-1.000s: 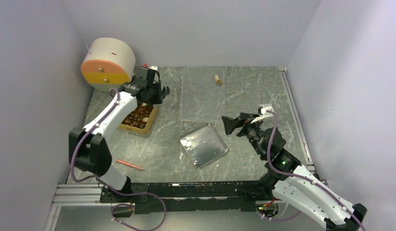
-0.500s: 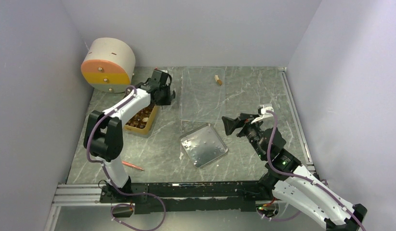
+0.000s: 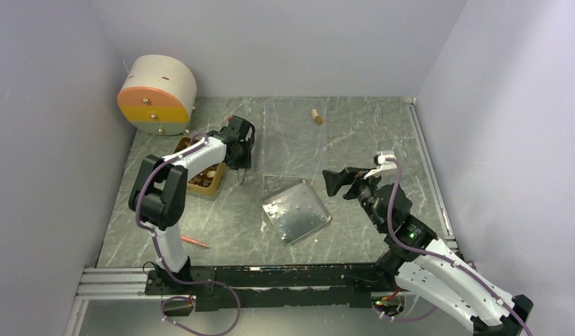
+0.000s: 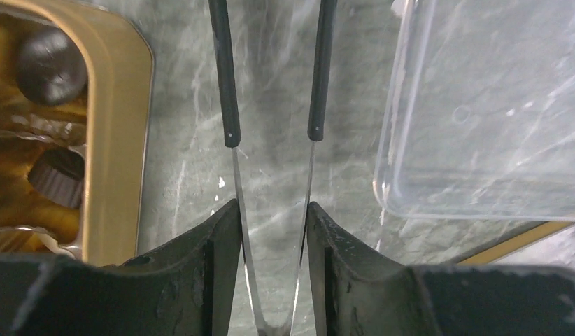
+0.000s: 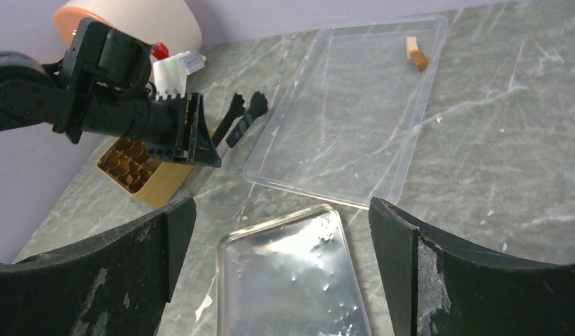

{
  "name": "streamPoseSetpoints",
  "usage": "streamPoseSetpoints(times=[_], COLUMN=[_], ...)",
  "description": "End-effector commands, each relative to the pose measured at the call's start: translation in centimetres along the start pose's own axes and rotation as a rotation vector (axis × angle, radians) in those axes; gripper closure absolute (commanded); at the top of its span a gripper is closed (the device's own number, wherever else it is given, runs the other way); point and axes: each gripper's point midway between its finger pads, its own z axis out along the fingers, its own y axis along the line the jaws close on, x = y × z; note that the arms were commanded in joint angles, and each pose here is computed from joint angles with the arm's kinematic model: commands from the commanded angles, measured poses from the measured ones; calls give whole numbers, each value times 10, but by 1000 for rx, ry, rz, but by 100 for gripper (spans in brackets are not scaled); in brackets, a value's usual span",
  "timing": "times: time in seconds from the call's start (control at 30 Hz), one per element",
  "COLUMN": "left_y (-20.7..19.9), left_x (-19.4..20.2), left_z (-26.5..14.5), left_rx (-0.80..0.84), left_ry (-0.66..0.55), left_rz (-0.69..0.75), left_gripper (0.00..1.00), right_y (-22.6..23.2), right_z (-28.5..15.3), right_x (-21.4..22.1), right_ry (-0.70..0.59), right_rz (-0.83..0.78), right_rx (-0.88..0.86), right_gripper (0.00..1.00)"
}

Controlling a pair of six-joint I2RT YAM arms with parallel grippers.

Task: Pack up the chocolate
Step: Place the clamp at the center of the board.

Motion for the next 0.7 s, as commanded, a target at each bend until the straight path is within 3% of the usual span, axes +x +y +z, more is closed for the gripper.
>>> streamPoseSetpoints(times=[0.0, 0.2, 0.33, 0.57, 0.67], left_y=[-1, 0, -6, -25, -30], left_x=[8, 18, 9, -40, -56], left_z=[2, 1, -14, -76, -103], left_rx=[-6, -16, 8, 108, 148], left_ry=[3, 26, 0, -145, -215], left_rz=[-15, -11, -12, 4, 29], left_gripper=[56, 53, 52, 46, 40], right_y=[-3, -9, -1, 13, 19], right_z=[0, 1, 3, 7, 9], right_x=[-17, -7, -3, 20, 30], right_ry=[-24, 58, 100, 183, 217], right_rz=[90, 103, 71, 54, 57], right_rx=[68, 139, 95, 9, -23], right_gripper=[0, 0, 1, 13, 23])
